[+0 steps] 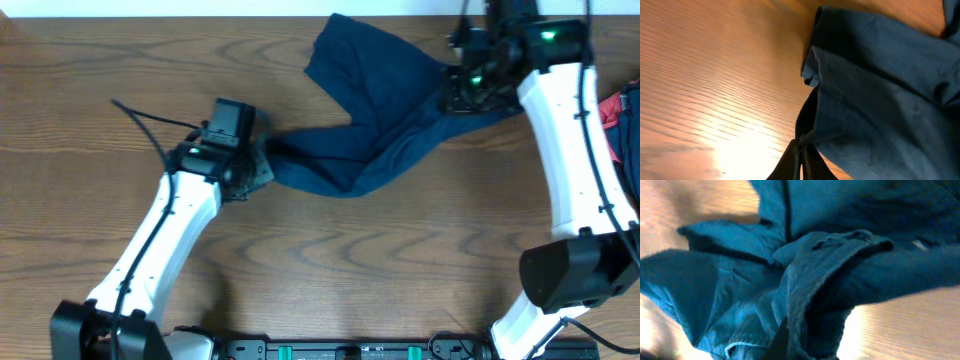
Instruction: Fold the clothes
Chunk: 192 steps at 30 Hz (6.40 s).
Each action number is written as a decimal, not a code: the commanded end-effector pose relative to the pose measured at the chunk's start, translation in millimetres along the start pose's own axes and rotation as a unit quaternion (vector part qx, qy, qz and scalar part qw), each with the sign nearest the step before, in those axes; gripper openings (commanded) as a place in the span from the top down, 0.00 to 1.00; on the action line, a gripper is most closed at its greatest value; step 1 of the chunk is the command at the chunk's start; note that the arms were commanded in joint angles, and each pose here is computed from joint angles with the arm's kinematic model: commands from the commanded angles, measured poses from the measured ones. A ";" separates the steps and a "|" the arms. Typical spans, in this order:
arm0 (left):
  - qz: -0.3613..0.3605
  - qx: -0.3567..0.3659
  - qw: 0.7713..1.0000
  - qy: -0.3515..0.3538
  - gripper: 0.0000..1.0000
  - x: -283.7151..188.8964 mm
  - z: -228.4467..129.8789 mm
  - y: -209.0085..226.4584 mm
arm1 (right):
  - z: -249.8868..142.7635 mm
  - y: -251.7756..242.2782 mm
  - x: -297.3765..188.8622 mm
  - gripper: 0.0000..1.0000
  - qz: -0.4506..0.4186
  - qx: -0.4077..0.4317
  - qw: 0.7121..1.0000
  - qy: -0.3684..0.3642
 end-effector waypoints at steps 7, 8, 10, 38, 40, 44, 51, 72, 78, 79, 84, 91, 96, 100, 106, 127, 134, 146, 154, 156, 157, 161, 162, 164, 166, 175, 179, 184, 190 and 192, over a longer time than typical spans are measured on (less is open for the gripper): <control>0.003 -0.009 0.995 -0.103 0.94 -70.8 32.5 27.5 | 2.7 42.8 16.0 0.99 -0.012 -0.074 0.997 -0.028; 0.003 -0.011 0.993 -0.116 0.94 -81.1 35.5 29.4 | 3.8 42.3 15.6 0.99 -0.012 -0.070 0.997 -0.031; 0.010 -0.015 0.990 -0.141 0.94 -99.0 40.0 33.3 | 7.8 36.3 12.6 0.99 -0.019 -0.056 0.997 -0.040; -0.069 0.050 0.995 -0.046 0.76 -95.1 39.9 5.3 | 32.8 6.2 -68.7 0.99 -0.041 0.007 0.990 -0.131; -0.100 0.077 0.992 -0.005 0.65 -77.7 36.4 -10.5 | 34.8 5.1 -61.9 0.99 -0.043 0.019 0.991 -0.124; -0.126 0.122 0.982 0.066 0.46 -44.1 23.2 -42.6 | 41.0 -0.1 -39.6 0.99 -0.052 0.031 0.993 -0.097; -0.138 0.209 0.957 0.149 0.36 -7.9 -21.5 -99.4 | 54.2 -12.9 5.8 0.99 -0.066 0.044 0.996 -0.052; -0.111 0.228 0.937 0.242 0.30 57.6 -161.7 -124.7 | 66.6 -54.3 13.9 0.99 -0.059 0.076 0.994 -0.044; -0.122 0.205 0.944 0.229 0.30 68.7 -160.2 -134.3 | 66.0 -52.1 14.1 0.99 -0.043 0.073 0.996 -0.040; -0.122 0.204 0.944 0.229 0.30 72.8 -160.7 -135.1 | 66.0 -51.5 14.2 0.99 -0.039 0.072 0.996 -0.039; -0.114 0.179 0.944 0.251 0.30 93.0 -166.3 -136.7 | 65.8 -50.9 14.3 0.99 -0.036 0.070 0.996 -0.038; -0.117 0.158 0.950 0.243 0.26 102.0 -164.9 -141.3 | 63.8 -51.5 14.3 0.99 -0.037 0.065 0.997 -0.031; -0.116 0.138 0.955 0.236 0.26 113.8 -164.3 -144.6 | 63.1 -51.6 14.3 0.99 -0.038 0.066 0.997 -0.029; -0.104 0.117 0.961 0.230 0.47 122.8 -163.3 -144.0 | 62.2 -51.7 14.3 0.99 -0.038 0.064 0.997 -0.026; -0.079 0.091 0.972 0.202 0.94 127.3 -150.0 -136.5 | 60.8 -51.9 14.4 0.99 -0.039 0.060 0.997 -0.022; -0.035 0.018 0.998 -0.040 0.94 -34.1 5.1 -9.0 | 69.8 -36.7 15.6 0.99 -0.030 0.010 0.998 -0.053; -0.036 0.041 0.994 -0.095 0.94 -83.3 26.6 -10.7 | 64.9 0.8 3.6 0.99 -0.025 -0.085 0.994 -0.062; 0.004 0.045 0.977 -0.208 0.94 -151.5 57.7 -14.6 | 61.2 34.1 -65.9 0.99 -0.093 -0.061 0.979 -0.170; 0.025 0.038 0.956 -0.289 0.94 -208.4 68.7 -9.7 | 44.1 33.9 -127.8 0.99 -0.086 -0.048 0.966 -0.239; 0.021 0.031 0.951 -0.306 0.94 -223.4 69.4 -7.2 | 37.1 35.7 -140.6 0.99 -0.082 -0.050 0.963 -0.251; 0.020 0.028 0.949 -0.314 0.94 -230.3 69.6 -5.6 | 33.7 36.8 -145.7 0.99 -0.080 -0.051 0.962 -0.255; 0.016 0.026 0.936 -0.350 0.94 -261.9 65.9 1.1 | 20.1 42.0 -166.9 0.99 -0.063 -0.058 0.958 -0.275; 0.016 0.023 0.933 -0.359 0.94 -269.6 64.6 3.3 | 15.9 42.7 -173.6 0.99 -0.059 -0.058 0.956 -0.282; 0.016 0.020 0.928 -0.373 0.94 -281.3 62.1 7.5 | 10.8 41.9 -179.6 0.99 -0.057 -0.043 0.955 -0.287; 0.020 0.018 0.925 -0.380 0.94 -288.0 59.0 12.4 | 4.9 39.3 -181.6 0.99 -0.055 -0.018 0.958 -0.279; 0.057 0.019 0.951 -0.303 0.94 -260.6 57.5 20.1 | 6.2 28.8 -149.6 0.99 -0.062 0.043 0.976 -0.203; 0.067 0.024 0.963 -0.260 0.94 -235.8 69.2 16.8 | 8.7 21.3 -118.4 0.99 -0.083 0.062 0.984 -0.143; 0.040 0.037 0.982 -0.183 0.94 -191.7 86.4 5.0 | 9.7 6.1 -79.4 0.99 -0.111 0.087 0.987 -0.074; -0.005 0.062 0.992 -0.109 0.94 -148.7 99.2 -8.3 | 10.0 -4.9 -70.2 0.99 -0.121 0.109 0.985 -0.057; -0.019 0.064 0.994 -0.085 0.94 -134.4 102.2 -12.0 | 11.5 -8.5 -71.3 0.99 -0.121 0.117 0.984 -0.061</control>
Point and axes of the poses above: each gripper's point midway between its finger pads, its own x axis out along the fingers, its own y axis along the line the jaws close on, z = x × y, the point moved 9 cm from there along -x, back along the fingers, and after that the axes turned 9 degrees about x, right-handed, at the moved point
